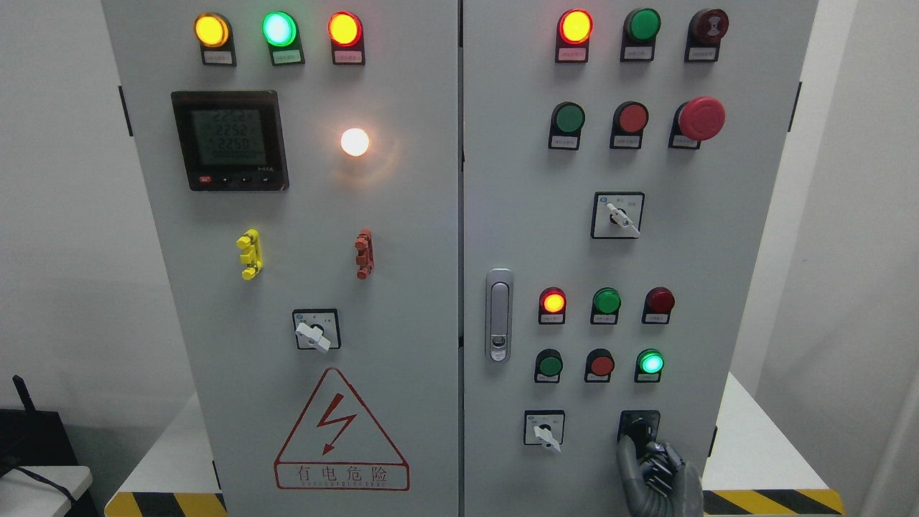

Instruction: Trip black knob to open circuit

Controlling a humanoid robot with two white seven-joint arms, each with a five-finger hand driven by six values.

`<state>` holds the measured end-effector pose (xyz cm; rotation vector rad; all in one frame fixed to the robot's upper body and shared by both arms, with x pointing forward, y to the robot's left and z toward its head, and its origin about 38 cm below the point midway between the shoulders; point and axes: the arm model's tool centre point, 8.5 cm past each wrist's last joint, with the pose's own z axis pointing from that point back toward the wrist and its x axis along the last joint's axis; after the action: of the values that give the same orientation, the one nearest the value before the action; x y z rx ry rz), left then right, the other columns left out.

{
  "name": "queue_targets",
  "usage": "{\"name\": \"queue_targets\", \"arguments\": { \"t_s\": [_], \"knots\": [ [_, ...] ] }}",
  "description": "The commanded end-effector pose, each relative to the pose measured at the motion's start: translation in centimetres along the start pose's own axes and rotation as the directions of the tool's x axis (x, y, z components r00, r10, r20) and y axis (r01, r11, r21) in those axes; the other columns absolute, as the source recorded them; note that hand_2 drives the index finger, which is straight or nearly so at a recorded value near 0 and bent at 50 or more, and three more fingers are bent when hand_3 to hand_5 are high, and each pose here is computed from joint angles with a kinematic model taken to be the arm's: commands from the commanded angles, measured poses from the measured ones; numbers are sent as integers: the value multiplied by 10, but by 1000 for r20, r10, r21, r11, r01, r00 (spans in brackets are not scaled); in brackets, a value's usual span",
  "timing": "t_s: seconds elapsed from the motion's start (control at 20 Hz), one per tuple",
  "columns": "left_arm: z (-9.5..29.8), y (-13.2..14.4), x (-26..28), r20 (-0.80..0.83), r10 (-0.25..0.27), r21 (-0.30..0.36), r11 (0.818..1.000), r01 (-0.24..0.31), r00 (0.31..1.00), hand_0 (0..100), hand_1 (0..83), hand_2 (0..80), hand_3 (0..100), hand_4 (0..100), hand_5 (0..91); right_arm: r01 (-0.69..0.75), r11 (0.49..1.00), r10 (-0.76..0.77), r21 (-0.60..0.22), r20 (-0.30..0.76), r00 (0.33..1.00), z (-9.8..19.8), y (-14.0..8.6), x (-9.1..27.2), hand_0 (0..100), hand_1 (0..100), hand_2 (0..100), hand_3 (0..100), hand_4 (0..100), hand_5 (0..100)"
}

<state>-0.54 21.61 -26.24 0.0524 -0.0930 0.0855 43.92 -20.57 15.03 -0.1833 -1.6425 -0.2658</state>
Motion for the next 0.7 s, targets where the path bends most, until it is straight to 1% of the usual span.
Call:
{"name": "queue_targets", "arguments": {
  "t_s": [0.0, 0.35, 0.5, 0.65],
  "knots": [
    [0, -1, 5, 9, -34, -5, 999, 34, 999, 120, 389, 0, 0, 0, 0, 14, 1000, -14, 1, -5, 1000, 0, 0, 0, 505, 648, 622, 953, 962, 971],
    [0, -1, 5, 9, -32, -5, 999, 32, 999, 120, 389, 0, 0, 0, 0, 13, 1000, -13, -2, 0, 1000, 0, 0, 1, 503, 655, 611, 951, 959, 971],
    [0, -2, 5, 9, -33, -7, 999, 33, 999, 120, 389, 0, 0, 0, 0, -32, 999, 32, -17, 13, 999, 0, -3, 1, 501, 657, 608, 945, 955, 970],
    [0, -2, 5, 9, -33, -7, 999, 33, 999, 120, 389, 0, 0, 0, 0, -34, 999, 34, -17, 17, 999, -1, -3, 2, 499, 657, 607, 943, 954, 970]
  ]
}}
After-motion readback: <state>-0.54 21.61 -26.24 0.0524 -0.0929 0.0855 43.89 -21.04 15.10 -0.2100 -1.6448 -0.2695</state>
